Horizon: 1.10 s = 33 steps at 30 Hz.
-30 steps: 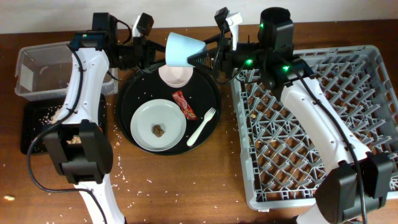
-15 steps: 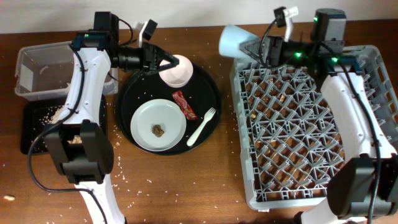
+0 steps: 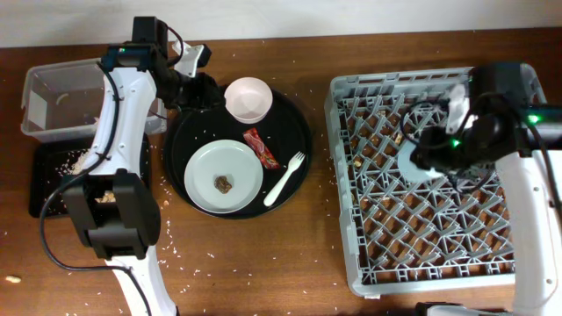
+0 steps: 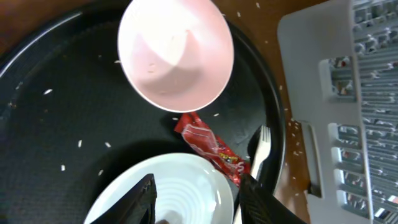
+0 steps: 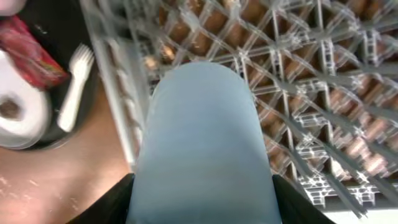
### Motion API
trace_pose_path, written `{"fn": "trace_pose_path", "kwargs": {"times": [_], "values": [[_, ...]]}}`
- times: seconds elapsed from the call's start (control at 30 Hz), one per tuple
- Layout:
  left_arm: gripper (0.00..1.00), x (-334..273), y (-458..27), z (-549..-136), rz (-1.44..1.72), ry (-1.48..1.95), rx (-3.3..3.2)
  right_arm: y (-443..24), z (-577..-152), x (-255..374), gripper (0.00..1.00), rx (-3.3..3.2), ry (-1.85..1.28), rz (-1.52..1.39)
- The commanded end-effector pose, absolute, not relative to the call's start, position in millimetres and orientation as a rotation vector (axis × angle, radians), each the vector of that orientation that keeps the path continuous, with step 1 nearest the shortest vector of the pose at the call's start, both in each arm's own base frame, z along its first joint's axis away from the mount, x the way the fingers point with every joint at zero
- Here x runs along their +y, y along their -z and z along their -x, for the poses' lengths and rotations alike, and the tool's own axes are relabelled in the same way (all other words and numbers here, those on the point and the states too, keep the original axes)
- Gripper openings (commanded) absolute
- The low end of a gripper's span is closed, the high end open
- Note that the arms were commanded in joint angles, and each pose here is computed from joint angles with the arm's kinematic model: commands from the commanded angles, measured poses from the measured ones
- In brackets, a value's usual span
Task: Sort waste into correct bins and load items into the dishwasher rack
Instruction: 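Place the blue cup upside down in the dish rack with right gripper, then reach the right gripper to the pink bowl and grasp its rim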
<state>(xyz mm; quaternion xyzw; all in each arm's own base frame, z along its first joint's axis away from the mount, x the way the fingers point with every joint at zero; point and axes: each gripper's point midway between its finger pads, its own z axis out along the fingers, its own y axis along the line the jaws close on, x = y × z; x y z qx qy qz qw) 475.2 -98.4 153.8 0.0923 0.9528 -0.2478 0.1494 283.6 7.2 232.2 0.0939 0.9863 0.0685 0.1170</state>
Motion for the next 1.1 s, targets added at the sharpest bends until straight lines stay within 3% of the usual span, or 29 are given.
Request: {"fn": "trace_pose_path", "kwargs": {"times": [0.0, 0.13, 0.4, 0.53, 0.67, 0.77, 0.97, 1.03, 1.07], "values": [[0.43, -95.0, -160.7, -478.3, -0.276, 0.667, 2.721, -223.8, -275.6, 10.3, 0.50, 2.954, -0.006, -0.265], [0.43, -95.0, -160.6, -477.9, -0.276, 0.668, 2.724, -203.2, -262.2, 27.4, 0.50, 3.083, 0.157, -0.209], [0.43, -95.0, -160.5, -477.7, -0.275, 0.667, 2.724, -141.1, -248.0, 32.6, 0.51, 3.219, 0.169, -0.216], [0.43, -95.0, -160.5, -477.7, -0.275, 0.668, 2.724, -131.1, -255.0, 37.6, 0.79, 3.196, 0.120, -0.218], [0.48, -95.0, -160.4, -477.5, -0.275, 0.668, 2.725, -132.1, -260.0, 38.4, 0.82, 3.176, 0.111, -0.221], [0.50, -95.0, -160.5, -477.6, -0.275, 0.668, 2.725, -152.5, -278.7, 42.7, 0.82, 3.100, 0.069, -0.218], [0.58, -95.0, -160.4, -477.6, -0.275, 0.668, 2.725, -266.2, -349.0, 92.0, 0.77, 2.711, -0.318, -0.055], [0.83, -90.1, -158.0, -478.6, -0.269, 0.624, 2.735, -282.7, -376.7, 121.5, 0.71, 2.573, -0.410, 0.007], [0.86, -86.6, -156.4, -479.2, -0.264, 0.593, 2.743, -286.4, -389.3, 134.9, 0.71, 2.525, -0.438, 0.018]]}}
